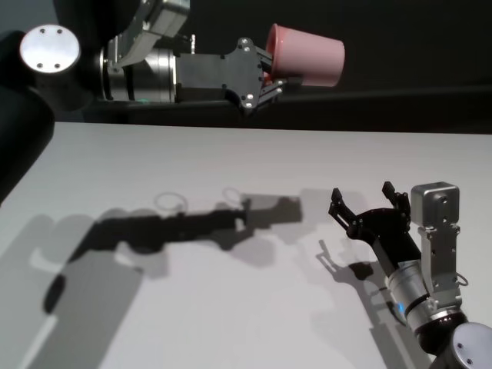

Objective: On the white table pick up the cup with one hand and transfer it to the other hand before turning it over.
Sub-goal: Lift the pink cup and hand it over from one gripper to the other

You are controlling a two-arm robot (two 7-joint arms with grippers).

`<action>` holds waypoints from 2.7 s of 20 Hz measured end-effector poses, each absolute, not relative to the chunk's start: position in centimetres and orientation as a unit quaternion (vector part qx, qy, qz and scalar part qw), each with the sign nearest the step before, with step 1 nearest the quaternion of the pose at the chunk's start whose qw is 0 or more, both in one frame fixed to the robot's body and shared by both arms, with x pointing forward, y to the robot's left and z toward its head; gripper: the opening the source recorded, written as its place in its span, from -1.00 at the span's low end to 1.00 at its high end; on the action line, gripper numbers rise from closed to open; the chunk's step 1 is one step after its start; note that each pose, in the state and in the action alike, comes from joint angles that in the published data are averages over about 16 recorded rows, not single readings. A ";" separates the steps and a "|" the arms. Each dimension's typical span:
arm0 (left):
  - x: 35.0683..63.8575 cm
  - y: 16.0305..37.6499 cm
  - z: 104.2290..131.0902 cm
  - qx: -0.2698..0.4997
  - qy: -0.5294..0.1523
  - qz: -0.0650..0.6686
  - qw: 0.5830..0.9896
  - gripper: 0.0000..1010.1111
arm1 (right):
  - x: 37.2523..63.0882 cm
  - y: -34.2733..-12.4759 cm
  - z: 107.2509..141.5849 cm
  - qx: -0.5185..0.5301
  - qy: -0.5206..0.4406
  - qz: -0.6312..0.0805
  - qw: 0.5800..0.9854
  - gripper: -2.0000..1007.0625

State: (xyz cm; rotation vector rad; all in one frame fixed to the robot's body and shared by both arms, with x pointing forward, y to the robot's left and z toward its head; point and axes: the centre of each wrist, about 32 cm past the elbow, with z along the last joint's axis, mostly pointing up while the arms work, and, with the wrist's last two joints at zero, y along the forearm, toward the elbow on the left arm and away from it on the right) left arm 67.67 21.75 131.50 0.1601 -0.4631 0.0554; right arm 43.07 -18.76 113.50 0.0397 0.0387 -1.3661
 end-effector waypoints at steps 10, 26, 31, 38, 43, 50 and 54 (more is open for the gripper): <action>67.6 22.2 131.1 0.081 -0.228 0.023 0.970 -0.92 | 43.1 -18.8 113.5 0.018 0.018 -0.631 0.775 0.99; 67.4 22.7 131.0 0.080 -0.226 0.026 0.971 -0.92 | 43.1 -18.8 113.5 0.018 0.018 -0.631 0.775 0.99; 67.4 22.7 131.0 0.080 -0.225 0.026 0.971 -0.92 | 43.1 -18.9 113.5 0.020 0.017 -0.630 0.776 0.99; 67.4 22.7 130.9 0.080 -0.225 0.027 0.971 -0.92 | 43.4 -19.6 113.7 0.031 0.015 -0.628 0.778 0.99; 67.4 22.7 130.9 0.080 -0.225 0.027 0.971 -0.92 | 43.7 -20.3 114.0 0.054 0.012 -0.624 0.780 0.99; 67.4 22.7 130.9 0.081 -0.225 0.026 0.971 -0.92 | 44.3 -21.2 114.2 0.106 0.013 -0.616 0.780 0.99; 67.4 22.6 130.9 0.081 -0.225 0.026 0.971 -0.92 | 44.9 -21.5 114.3 0.143 0.018 -0.609 0.780 0.99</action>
